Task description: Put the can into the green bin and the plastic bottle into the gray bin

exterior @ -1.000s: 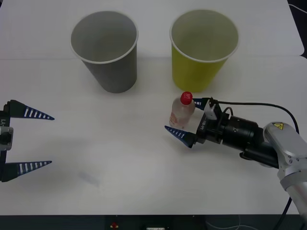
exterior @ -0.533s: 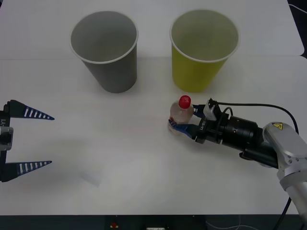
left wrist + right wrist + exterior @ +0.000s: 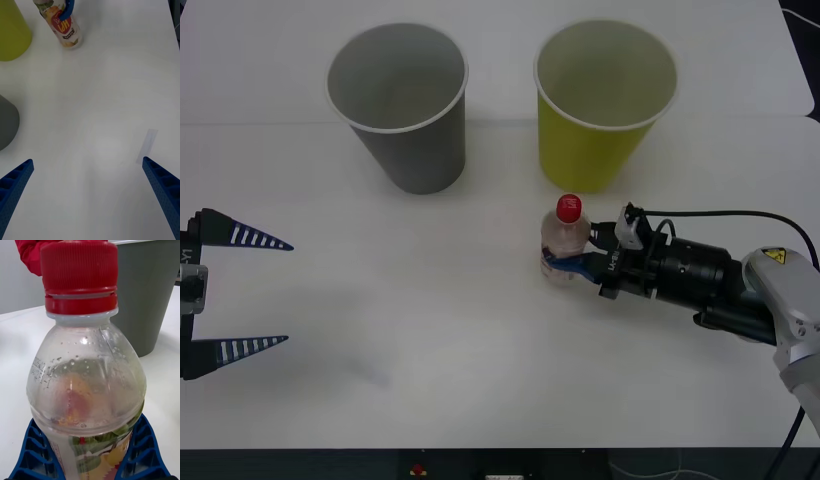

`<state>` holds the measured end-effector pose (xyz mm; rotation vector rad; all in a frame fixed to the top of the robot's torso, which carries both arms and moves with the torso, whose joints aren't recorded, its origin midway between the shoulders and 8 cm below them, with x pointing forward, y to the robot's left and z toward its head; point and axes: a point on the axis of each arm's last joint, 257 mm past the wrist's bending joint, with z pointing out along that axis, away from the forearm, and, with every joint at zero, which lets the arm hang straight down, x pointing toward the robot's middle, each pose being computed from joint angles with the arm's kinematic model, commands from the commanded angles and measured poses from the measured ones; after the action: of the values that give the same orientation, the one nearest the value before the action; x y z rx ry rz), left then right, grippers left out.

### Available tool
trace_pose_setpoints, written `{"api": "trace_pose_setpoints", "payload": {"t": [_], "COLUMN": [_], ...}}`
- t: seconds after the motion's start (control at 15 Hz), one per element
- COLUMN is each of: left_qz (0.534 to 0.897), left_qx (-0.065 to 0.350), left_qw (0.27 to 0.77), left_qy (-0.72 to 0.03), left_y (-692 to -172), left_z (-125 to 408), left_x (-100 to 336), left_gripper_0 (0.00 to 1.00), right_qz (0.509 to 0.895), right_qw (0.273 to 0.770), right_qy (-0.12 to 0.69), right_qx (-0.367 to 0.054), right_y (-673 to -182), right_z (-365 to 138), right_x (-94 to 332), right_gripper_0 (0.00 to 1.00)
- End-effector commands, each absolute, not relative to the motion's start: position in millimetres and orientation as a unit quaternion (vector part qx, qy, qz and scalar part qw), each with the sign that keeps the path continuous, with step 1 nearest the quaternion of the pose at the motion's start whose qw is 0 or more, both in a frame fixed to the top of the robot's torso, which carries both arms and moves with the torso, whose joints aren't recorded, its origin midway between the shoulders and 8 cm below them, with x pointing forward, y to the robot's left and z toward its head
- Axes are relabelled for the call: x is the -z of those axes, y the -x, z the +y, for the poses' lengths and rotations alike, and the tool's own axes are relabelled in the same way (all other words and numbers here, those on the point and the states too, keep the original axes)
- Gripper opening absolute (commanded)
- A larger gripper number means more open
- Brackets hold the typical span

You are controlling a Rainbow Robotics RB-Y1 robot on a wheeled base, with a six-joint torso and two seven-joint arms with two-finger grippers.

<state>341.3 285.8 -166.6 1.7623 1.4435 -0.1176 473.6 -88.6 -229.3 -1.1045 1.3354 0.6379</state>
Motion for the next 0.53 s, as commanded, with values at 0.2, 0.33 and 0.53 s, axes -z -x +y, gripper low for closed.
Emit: {"api": "trace_pose_setpoints", "payload": {"t": [0.2, 0.33, 0.53], "left_qz": [0.575, 0.575, 0.575], "left_qx": [0.047, 0.047, 0.047], "left_qw": [0.417, 0.417, 0.417], "left_qy": [-0.702, -0.702, -0.702], "left_y": [-341.3, -341.3, -341.3], "left_z": [285.8, 285.8, 285.8], "left_x": [166.6, 166.6, 166.6], "left_gripper_0": [1.00, 1.00, 1.00], "right_qz": [0.598, 0.616, 0.647], "right_qw": [0.568, 0.556, 0.548], "right_qy": [0.477, 0.465, 0.434], "right_qx": [-0.305, -0.306, -0.305], "right_y": [-458.9, -453.5, -445.1], "right_z": [-90.9, -88.8, -85.8], "right_x": [212.5, 204.9, 192.2], "right_gripper_0": [0.00, 0.00, 0.00]}}
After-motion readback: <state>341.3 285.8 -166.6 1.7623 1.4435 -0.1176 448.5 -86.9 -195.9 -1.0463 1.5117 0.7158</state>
